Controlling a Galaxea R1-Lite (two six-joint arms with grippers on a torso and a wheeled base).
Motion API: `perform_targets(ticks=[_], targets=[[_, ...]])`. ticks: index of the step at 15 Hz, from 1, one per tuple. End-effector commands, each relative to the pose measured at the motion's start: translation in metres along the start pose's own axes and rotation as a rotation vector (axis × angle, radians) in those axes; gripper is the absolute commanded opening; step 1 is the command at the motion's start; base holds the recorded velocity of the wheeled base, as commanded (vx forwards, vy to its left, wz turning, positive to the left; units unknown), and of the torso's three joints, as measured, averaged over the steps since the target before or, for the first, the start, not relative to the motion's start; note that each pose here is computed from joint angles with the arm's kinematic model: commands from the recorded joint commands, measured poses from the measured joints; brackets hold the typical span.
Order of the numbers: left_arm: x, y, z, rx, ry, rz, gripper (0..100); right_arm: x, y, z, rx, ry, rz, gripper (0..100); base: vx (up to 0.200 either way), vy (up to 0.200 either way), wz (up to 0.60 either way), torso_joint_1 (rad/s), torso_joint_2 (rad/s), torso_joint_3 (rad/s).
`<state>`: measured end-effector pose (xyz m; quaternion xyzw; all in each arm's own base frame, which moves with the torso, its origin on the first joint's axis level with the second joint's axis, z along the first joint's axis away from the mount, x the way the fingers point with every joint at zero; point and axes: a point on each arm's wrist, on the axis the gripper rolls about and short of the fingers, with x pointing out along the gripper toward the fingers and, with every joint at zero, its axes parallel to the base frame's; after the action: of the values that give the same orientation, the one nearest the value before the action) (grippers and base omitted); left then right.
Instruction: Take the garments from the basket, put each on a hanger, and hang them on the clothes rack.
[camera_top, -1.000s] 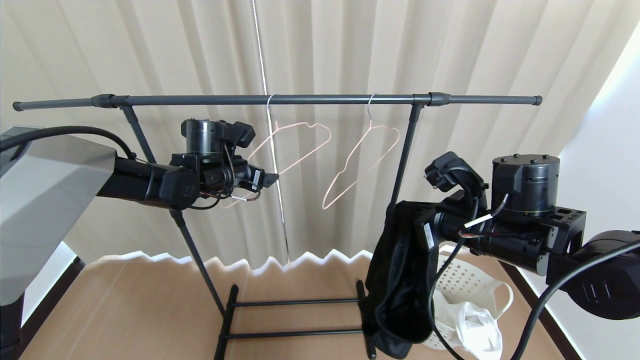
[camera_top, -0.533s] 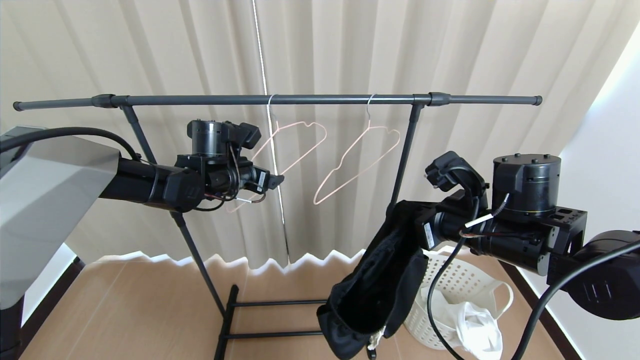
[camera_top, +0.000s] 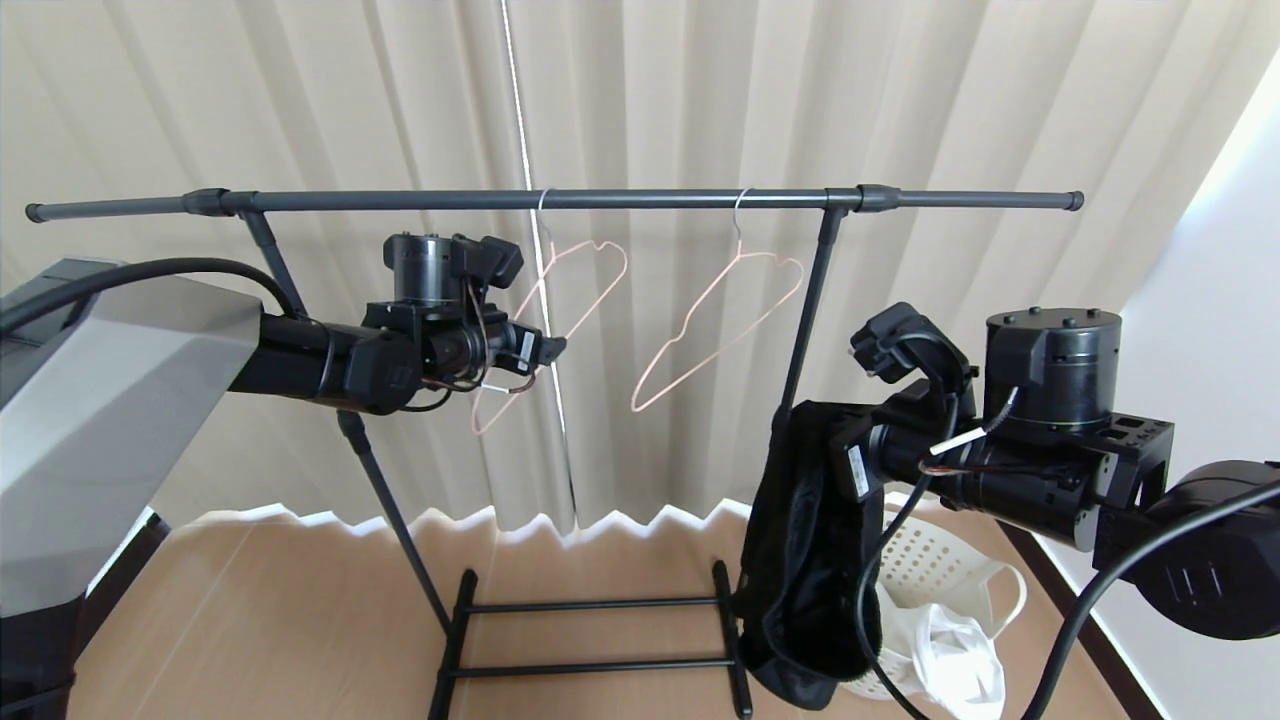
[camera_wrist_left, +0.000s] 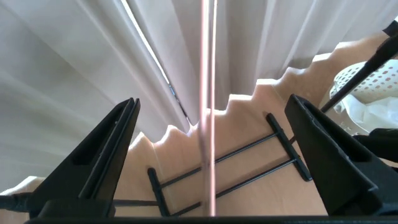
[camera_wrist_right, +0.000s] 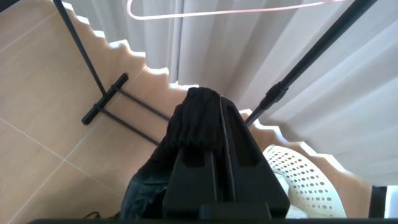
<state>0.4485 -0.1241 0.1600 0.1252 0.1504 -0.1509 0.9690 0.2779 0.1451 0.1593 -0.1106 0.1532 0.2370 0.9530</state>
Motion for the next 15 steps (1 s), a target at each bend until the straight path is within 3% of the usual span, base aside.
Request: perform_targets(ticks=[1,5,6,15], targets=[[0.015,-0.001,-0.011,-0.016,0.022,0.008,100,0.001,0.000,-0.001,-0.001,0.004,0.001,0,0.000,0.000,0.00,0.000,0.00,0.000],[0.021,-0.003,-0.018,-0.017,0.037,0.012,100,0.001,0.000,-0.001,-0.001,0.004,0.001,0,0.000,0.000,0.00,0.000,0.00,0.000],[0.021,-0.002,-0.018,-0.017,0.039,0.020,0,0.001,0.000,-0.002,-0.001,0.007,0.002,0,0.000,0.000,0.00,0.000,0.00,0.000],[0.019,-0.001,-0.006,-0.052,0.001,0.029,0,0.001,0.000,-0.001,-0.001,0.006,0.001,0,0.000,0.000,0.00,0.000,0.00,0.000]])
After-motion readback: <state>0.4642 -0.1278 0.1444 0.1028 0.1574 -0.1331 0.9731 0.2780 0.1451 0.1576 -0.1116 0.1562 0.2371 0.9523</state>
